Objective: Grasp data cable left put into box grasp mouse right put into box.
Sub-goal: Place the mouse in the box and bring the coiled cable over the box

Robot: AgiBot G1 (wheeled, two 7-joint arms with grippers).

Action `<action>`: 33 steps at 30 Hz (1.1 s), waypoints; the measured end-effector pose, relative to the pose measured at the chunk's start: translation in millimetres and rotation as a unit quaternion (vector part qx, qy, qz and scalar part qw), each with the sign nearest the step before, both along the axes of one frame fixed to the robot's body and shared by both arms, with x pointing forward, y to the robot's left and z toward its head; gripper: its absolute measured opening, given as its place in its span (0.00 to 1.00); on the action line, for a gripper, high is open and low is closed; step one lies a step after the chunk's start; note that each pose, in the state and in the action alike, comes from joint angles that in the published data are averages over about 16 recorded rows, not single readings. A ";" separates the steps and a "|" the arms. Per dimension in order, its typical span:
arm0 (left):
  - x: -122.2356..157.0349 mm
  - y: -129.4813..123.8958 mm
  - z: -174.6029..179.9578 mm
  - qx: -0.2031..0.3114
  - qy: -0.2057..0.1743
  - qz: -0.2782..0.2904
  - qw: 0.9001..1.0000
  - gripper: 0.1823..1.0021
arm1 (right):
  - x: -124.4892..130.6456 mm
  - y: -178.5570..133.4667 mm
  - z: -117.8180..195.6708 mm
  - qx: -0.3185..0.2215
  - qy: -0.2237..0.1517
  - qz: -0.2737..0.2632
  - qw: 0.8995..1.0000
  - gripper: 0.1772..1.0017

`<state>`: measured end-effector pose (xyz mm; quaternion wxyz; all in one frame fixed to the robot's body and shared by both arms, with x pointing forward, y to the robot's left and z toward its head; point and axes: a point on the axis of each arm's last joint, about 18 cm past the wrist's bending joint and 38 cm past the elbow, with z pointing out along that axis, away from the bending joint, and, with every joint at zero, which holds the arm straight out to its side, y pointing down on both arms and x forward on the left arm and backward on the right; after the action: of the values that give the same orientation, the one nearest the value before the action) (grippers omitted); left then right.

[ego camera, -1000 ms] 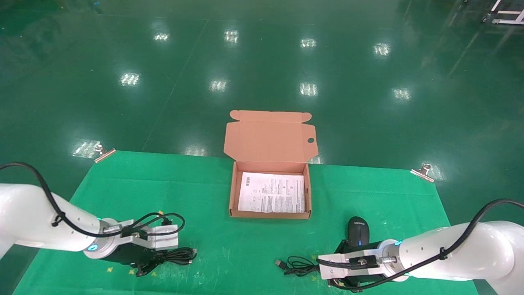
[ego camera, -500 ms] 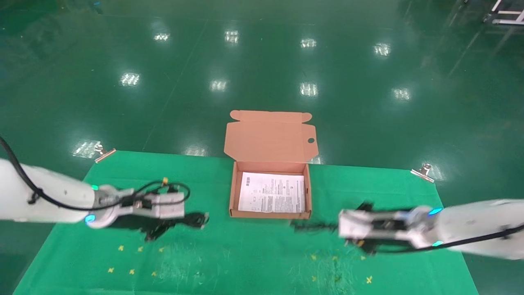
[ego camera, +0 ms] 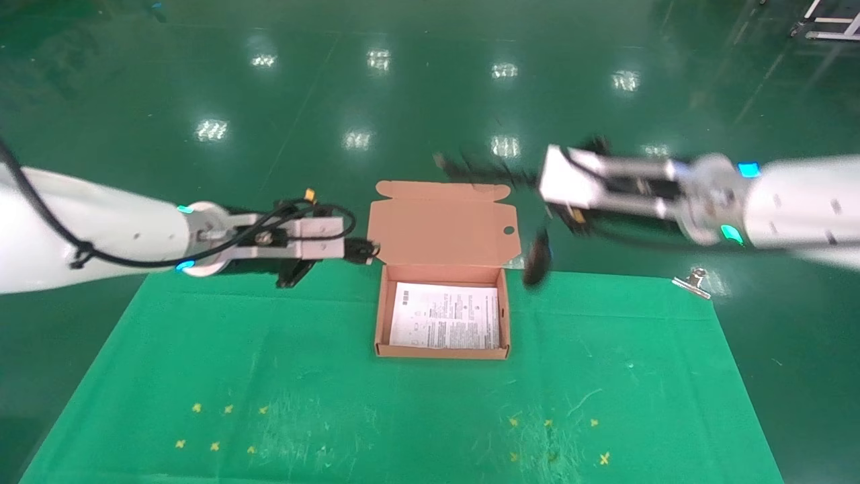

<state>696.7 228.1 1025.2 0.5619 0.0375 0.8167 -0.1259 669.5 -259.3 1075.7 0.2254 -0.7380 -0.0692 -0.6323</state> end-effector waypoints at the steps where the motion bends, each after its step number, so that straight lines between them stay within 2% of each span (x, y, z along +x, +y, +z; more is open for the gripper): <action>1: 1.2 -3.2 6.7 -0.001 -0.009 0.001 1.000 0.10 | 1.2 6.2 8.9 0.003 -0.010 0.005 1.000 0.05; 7: 7.9 -17.6 42.1 -0.015 -0.049 0.006 0.999 0.10 | 11.5 39.8 48.4 0.014 -0.052 0.032 0.998 0.05; 14: 12.7 -26.8 69.4 -0.027 -0.074 0.009 0.997 0.10 | 23.9 65.6 66.8 0.012 -0.067 0.049 0.996 0.05; 22: 13.3 -25.0 75.0 -0.027 -0.076 0.011 0.997 0.10 | 31.5 78.3 63.9 0.009 -0.059 0.060 0.996 0.05; 33: 9.0 -2.9 52.8 -0.012 -0.052 0.032 0.998 0.09 | 40.9 79.6 39.9 0.015 -0.036 0.064 0.997 0.05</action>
<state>705.7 225.2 1078.0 0.6075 0.0113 0.7858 -0.1155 710.4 -179.6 1115.6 0.2741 -0.7056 -0.1144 -0.6434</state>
